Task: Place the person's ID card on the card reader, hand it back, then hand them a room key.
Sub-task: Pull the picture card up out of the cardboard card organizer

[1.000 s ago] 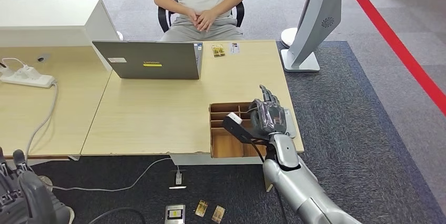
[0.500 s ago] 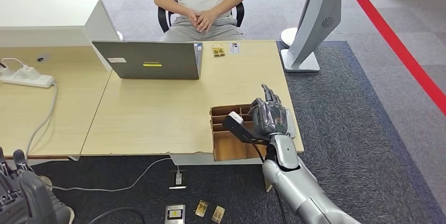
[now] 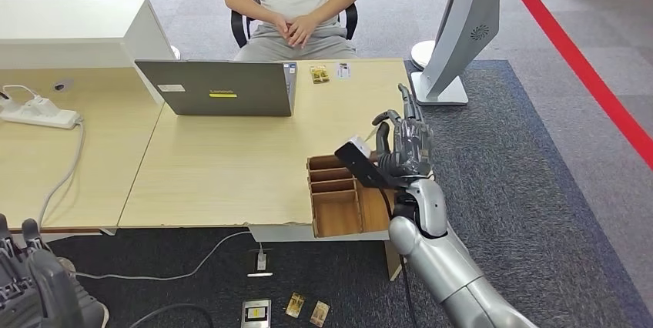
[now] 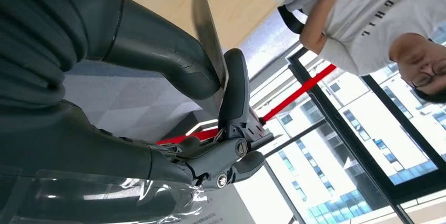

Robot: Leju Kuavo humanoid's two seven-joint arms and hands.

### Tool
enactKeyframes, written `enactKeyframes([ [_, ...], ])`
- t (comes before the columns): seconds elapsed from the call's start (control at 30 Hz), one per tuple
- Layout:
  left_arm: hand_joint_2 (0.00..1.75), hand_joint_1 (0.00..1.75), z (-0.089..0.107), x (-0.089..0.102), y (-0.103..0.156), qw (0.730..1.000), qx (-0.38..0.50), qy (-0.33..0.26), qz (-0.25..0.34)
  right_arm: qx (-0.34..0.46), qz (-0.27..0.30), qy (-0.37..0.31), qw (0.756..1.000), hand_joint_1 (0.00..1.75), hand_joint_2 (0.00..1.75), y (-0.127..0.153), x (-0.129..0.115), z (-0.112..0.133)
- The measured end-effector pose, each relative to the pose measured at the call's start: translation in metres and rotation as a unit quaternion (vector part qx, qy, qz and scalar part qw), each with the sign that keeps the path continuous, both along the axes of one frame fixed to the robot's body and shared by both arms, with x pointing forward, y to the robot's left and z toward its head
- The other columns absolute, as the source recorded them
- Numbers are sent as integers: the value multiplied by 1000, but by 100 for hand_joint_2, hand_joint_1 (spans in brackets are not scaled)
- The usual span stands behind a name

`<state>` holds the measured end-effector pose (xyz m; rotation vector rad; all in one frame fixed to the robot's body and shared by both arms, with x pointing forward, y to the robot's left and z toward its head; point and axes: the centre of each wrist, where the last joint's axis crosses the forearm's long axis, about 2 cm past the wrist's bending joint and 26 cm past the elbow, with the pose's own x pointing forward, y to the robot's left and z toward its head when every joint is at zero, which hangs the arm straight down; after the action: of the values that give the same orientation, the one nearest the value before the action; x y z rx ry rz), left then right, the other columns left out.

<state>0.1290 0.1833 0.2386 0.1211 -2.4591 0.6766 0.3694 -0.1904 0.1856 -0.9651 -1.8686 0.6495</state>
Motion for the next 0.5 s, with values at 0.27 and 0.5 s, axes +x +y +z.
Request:
enactKeyframes([
  [0.27, 175, 0, -1, 1, -1, 1000, -4, 3, -3, 29, 17, -39, 999, 175, 175, 5, -4, 22],
  [0.5, 175, 0, -2, 2, -1, 1000, -4, 5, -4, 32, 19, -56, 998, 175, 175, 16, -2, 30],
])
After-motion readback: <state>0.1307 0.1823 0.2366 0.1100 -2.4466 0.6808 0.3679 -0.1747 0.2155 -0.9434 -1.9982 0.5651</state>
